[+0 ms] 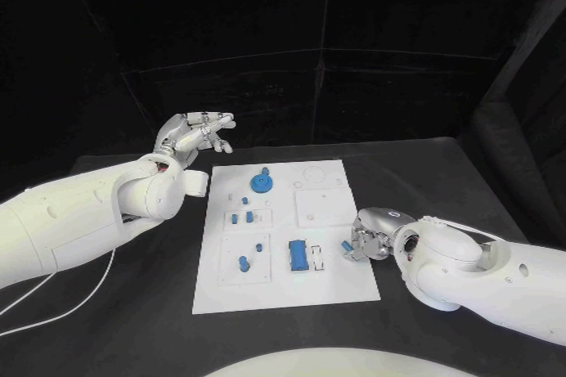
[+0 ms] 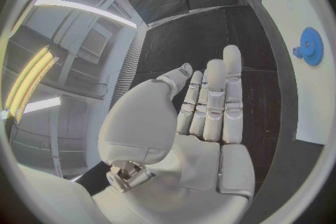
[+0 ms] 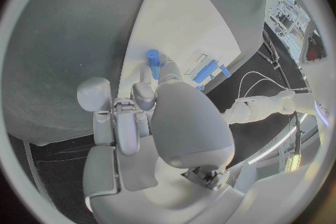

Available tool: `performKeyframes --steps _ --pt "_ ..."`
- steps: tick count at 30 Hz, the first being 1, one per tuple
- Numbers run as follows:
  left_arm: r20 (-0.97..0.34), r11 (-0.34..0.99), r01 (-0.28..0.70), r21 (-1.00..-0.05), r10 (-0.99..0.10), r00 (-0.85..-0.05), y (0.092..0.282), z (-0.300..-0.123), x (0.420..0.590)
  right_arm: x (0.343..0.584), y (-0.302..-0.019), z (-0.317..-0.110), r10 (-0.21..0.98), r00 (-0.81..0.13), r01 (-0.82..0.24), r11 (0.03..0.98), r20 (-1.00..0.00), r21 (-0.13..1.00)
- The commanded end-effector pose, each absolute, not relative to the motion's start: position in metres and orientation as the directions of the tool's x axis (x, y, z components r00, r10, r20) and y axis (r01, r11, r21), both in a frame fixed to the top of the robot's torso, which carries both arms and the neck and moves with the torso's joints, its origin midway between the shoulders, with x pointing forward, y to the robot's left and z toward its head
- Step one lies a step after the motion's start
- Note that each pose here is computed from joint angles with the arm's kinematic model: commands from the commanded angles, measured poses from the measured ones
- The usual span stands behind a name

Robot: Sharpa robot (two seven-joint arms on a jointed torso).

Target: Assemble the parts on the task board

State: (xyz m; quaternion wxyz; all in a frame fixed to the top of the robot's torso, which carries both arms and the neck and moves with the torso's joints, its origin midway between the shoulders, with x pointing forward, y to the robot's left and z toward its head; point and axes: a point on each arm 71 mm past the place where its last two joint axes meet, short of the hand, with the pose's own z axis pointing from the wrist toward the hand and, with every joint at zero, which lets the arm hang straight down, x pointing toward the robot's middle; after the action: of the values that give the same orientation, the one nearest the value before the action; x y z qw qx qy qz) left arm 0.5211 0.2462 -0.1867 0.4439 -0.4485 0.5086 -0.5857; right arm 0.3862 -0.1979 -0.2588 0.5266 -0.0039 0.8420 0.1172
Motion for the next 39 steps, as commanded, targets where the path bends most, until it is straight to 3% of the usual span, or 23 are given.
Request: performKeyframes --steps 1,20,39 --pt "0.080 -0.096 0.067 -0.993 -0.974 -0.214 0.246 -0.185 0.521 0.382 -0.205 -0.270 0.057 -0.480 -0.100 0.988 -0.876 0.119" --pt "0.080 -0.095 0.063 -0.993 -0.973 -0.214 0.245 -0.186 0.521 0.365 -0.192 -0.253 0.300 -0.452 -0.063 0.928 -0.840 0.366" --pt "0.080 -0.096 0.061 -0.994 -0.973 -0.215 0.246 -0.186 0.520 0.363 -0.174 -0.252 0.400 -0.481 -0.037 0.880 -0.780 0.473"
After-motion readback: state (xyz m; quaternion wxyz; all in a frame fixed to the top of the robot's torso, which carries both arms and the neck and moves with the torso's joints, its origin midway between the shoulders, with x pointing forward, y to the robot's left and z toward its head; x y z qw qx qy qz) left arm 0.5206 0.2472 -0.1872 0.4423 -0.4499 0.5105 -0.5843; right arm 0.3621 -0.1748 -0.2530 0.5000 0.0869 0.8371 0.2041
